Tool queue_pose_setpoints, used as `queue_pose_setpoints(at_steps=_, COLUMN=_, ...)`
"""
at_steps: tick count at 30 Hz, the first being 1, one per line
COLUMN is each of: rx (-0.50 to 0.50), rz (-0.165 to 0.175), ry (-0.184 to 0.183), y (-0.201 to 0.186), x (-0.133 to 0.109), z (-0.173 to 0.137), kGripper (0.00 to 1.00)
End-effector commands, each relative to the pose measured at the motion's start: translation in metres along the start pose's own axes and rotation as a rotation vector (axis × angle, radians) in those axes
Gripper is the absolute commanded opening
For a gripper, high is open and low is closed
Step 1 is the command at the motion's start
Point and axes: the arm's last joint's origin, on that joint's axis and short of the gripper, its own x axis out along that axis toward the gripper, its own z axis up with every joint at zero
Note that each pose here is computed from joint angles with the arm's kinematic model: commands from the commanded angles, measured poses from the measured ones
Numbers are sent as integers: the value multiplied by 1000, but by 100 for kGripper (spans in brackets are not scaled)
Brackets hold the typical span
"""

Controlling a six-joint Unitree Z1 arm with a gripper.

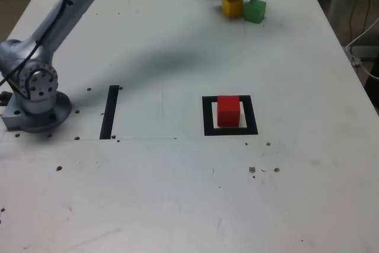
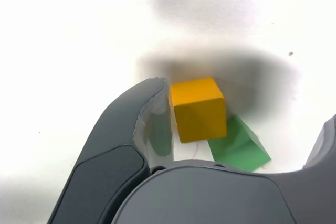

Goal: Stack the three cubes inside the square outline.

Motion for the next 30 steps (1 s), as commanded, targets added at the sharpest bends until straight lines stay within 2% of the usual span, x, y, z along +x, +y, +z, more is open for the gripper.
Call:
queue_pose_setpoints(at_steps=1, rx=-1, rz=-8, ry=12, y=1, x=1, z=-1, kGripper=98)
queue_pose_setpoints(at_steps=7, rx=2, rz=-35, ry=49, y=1, x=13, z=-2, kGripper=97)
queue_pose_setpoints(at_steps=14, rx=7, rz=-65, ry=65, y=-1, x=22, z=-1, kGripper=97)
queue_pose_setpoints(at_steps=19, rx=5, rz=-92, ry=85, y=-2, x=31, z=-1, kGripper=92)
queue_pose_setpoints(at_steps=24, rx=-6, rz=-102, ry=100, y=-3, x=35, z=-2, kGripper=80)
queue_pose_setpoints(at_steps=30, rx=-18, rz=-101, ry=107, y=-3, x=35, z=-3, kGripper=50)
